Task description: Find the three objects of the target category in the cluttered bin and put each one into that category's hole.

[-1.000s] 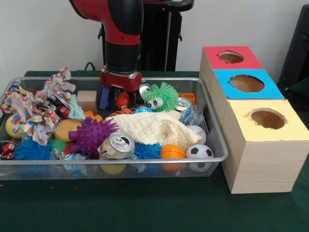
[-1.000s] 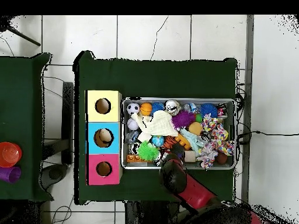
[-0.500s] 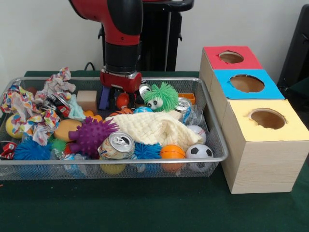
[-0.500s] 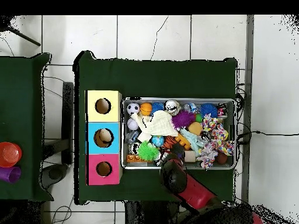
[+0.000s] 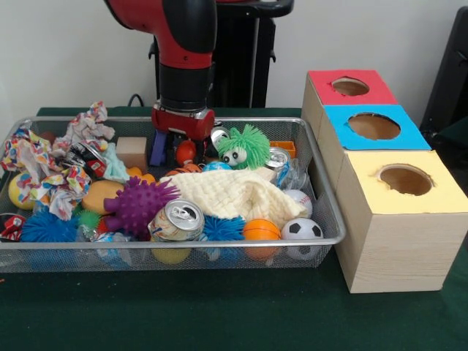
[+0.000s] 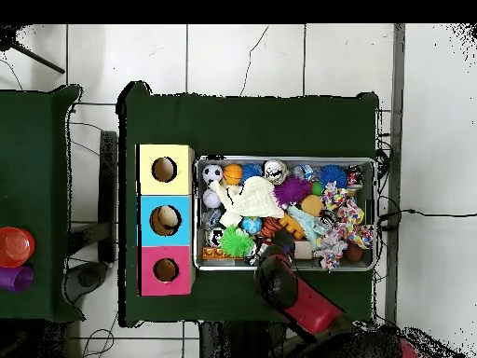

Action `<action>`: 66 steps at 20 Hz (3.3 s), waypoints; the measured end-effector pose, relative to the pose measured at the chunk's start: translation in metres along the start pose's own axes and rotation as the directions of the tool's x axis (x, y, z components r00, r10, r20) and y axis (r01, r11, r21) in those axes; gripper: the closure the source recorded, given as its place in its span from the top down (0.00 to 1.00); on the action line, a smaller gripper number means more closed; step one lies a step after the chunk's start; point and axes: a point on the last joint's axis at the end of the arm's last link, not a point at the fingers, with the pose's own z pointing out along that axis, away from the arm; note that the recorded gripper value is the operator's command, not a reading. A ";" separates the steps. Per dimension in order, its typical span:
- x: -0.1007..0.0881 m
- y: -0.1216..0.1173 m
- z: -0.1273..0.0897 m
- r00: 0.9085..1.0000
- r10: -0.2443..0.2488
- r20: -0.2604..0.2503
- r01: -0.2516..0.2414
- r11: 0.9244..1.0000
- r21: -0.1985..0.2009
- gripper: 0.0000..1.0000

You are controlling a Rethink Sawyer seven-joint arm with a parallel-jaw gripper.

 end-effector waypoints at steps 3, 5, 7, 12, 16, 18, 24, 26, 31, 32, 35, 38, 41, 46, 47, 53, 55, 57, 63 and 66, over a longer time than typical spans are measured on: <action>0.001 0.001 0.000 1.000 -0.015 0.007 0.014 1.000 0.012 1.00; 0.001 0.002 -0.001 0.999 -0.034 0.018 0.033 0.999 0.030 1.00; 0.002 0.002 -0.002 0.998 -0.057 0.028 0.055 0.998 0.043 1.00; 0.006 0.003 -0.005 0.989 -0.139 0.051 0.135 0.989 0.060 1.00; 0.008 0.004 -0.008 0.964 -0.256 0.076 0.252 0.966 0.063 1.00; 0.009 0.006 -0.009 0.949 -0.304 0.088 0.300 0.952 0.062 1.00; 0.021 0.021 -0.009 0.877 -0.468 0.107 0.467 0.884 0.029 1.00; 0.022 0.024 -0.008 0.853 -0.508 0.118 0.509 0.861 0.023 1.00; 0.021 0.025 -0.005 0.806 -0.576 0.135 0.579 0.815 0.015 1.00; 0.021 0.024 -0.004 0.795 -0.591 0.136 0.595 0.804 0.013 1.00; 0.019 0.024 -0.002 0.762 -0.633 0.137 0.638 0.770 0.008 1.00; 0.017 0.025 0.001 0.737 -0.664 0.129 0.669 0.743 -0.002 1.00; 0.015 0.026 0.004 0.719 -0.683 0.124 0.690 0.724 -0.016 1.00; 0.011 0.025 0.007 0.698 -0.706 0.119 0.714 0.700 -0.036 1.00; 0.011 0.025 0.007 0.697 -0.707 0.119 0.715 0.698 -0.037 1.00; 0.007 0.024 0.008 0.684 -0.721 0.112 0.729 0.681 -0.066 1.00; 0.008 0.027 0.009 0.678 -0.727 0.108 0.735 0.673 -0.084 0.00; 0.009 0.028 0.009 0.676 -0.729 0.108 0.737 0.671 -0.089 0.00; 0.012 0.031 0.008 0.649 -0.751 0.121 0.760 0.640 -0.111 0.00; 0.012 0.031 0.008 0.644 -0.755 0.125 0.765 0.634 -0.111 0.00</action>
